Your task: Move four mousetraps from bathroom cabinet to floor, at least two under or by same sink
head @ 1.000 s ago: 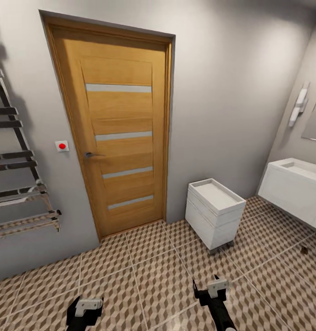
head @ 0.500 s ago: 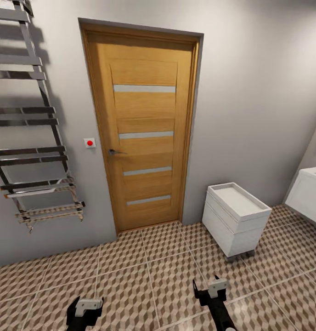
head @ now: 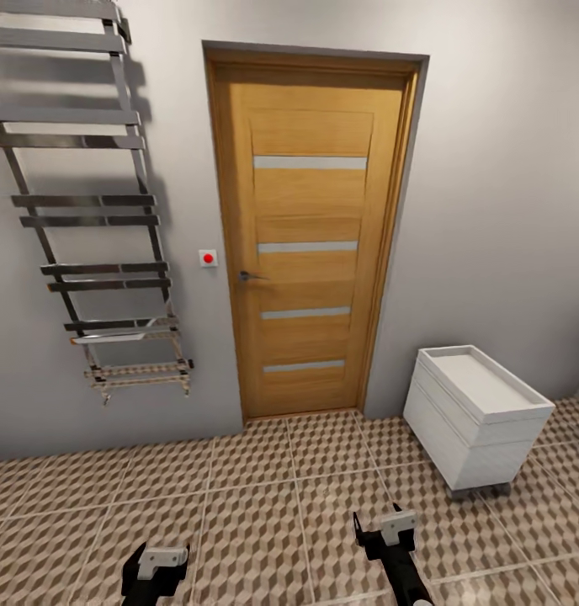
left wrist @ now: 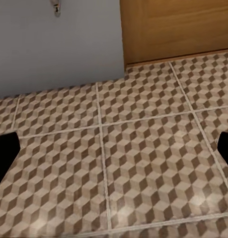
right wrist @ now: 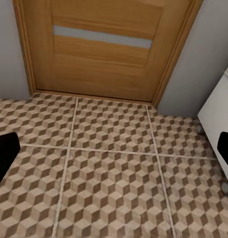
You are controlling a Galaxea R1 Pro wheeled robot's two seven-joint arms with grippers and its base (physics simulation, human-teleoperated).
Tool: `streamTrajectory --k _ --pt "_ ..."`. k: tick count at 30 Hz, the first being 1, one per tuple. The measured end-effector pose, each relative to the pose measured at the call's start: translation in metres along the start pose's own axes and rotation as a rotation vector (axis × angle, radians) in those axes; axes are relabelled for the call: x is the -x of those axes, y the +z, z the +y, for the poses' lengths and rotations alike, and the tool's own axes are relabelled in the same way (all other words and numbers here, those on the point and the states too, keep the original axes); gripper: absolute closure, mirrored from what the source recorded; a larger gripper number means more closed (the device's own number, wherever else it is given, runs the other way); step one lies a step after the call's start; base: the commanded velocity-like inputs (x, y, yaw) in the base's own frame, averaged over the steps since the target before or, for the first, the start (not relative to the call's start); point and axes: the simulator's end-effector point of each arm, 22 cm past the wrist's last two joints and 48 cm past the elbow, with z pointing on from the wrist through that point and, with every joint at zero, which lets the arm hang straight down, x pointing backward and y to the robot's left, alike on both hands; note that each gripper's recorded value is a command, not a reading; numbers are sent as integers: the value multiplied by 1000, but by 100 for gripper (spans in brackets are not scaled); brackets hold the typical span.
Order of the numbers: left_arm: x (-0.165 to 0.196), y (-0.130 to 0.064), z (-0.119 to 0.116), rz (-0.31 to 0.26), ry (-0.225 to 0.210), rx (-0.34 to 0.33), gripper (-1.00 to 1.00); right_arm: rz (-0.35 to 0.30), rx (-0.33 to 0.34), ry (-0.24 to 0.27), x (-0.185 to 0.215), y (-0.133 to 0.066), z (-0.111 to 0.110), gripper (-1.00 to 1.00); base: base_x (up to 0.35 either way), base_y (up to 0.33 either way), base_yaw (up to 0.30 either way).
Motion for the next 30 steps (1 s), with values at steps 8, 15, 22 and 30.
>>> streamTrajectory --k 8,15,22,30 --pt "0 0 0 0 0 0 -100 0 0 0 0 0 0 -100 0 0 284" --pt "0 0 0 0 0 0 -100 0 0 0 0 0 0 -100 0 0 284" --pt "0 0 -1 0 0 -1 -100 0 0 0 0 0 0 -100 0 0 284" --pt "0 0 0 0 0 0 -100 0 0 0 0 0 0 -100 0 0 284"
